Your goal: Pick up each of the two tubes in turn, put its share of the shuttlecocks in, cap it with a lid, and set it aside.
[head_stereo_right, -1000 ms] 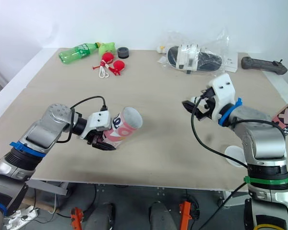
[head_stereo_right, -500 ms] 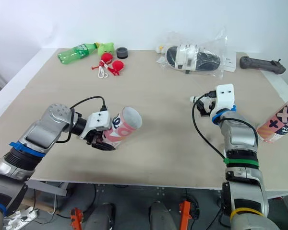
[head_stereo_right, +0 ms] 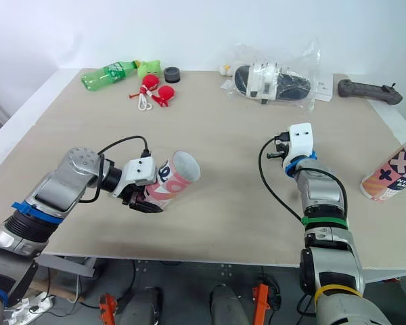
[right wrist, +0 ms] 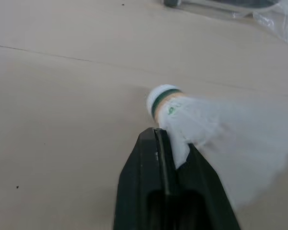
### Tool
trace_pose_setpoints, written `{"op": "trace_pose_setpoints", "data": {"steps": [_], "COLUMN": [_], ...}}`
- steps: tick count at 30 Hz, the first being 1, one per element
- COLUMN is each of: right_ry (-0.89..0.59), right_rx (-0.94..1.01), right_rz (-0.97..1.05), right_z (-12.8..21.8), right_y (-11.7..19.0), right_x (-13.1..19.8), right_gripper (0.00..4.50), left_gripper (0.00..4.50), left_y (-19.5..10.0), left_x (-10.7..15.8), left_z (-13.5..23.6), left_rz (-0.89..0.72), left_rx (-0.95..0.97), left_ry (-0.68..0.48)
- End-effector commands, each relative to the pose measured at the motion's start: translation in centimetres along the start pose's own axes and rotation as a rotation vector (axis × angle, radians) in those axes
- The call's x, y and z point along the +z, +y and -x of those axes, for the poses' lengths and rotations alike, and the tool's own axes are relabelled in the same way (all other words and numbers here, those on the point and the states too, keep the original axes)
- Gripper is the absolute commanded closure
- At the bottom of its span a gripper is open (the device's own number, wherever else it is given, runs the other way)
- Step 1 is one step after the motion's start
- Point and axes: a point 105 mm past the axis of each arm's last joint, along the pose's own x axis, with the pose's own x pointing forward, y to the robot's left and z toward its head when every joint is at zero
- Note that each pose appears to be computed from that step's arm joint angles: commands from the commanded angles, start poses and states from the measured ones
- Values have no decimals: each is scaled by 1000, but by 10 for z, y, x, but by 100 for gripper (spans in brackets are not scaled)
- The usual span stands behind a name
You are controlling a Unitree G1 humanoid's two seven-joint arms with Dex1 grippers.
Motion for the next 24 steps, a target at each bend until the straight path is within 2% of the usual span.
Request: {"op": "trace_pose_setpoints", "data": {"steps": [1, 3, 5, 9, 12, 18, 24], "right_ry": [-134, -232, -312, -391, -383, -272, -215], "right_rx": [63, 181, 417, 792, 975, 1180, 1246], "right_rz": [40, 68, 128, 275, 413, 647, 727], "right_z": [4, 15, 40, 98, 136, 165, 159], "right_y": [5, 18, 46, 89, 109, 147, 171], "right_x": [34, 58, 83, 119, 141, 131, 104], "right_gripper": [448, 448, 448, 448, 448, 448, 448], "left_gripper": [135, 135, 135, 135, 135, 135, 135], "left_y": [-6, -6, -7, -7, -7, -6, -6], "left_x": [-2, -3, -4, -4, -4, -2, -2], "left_z": [-7, -6, -6, -6, -8, -9, -10], "left_rz": [8, 9, 10, 10, 11, 10, 12], "left_rx": [-29, -29, -31, -35, -38, -37, -33], "left_ry": [5, 6, 8, 9, 9, 4, 1]}}
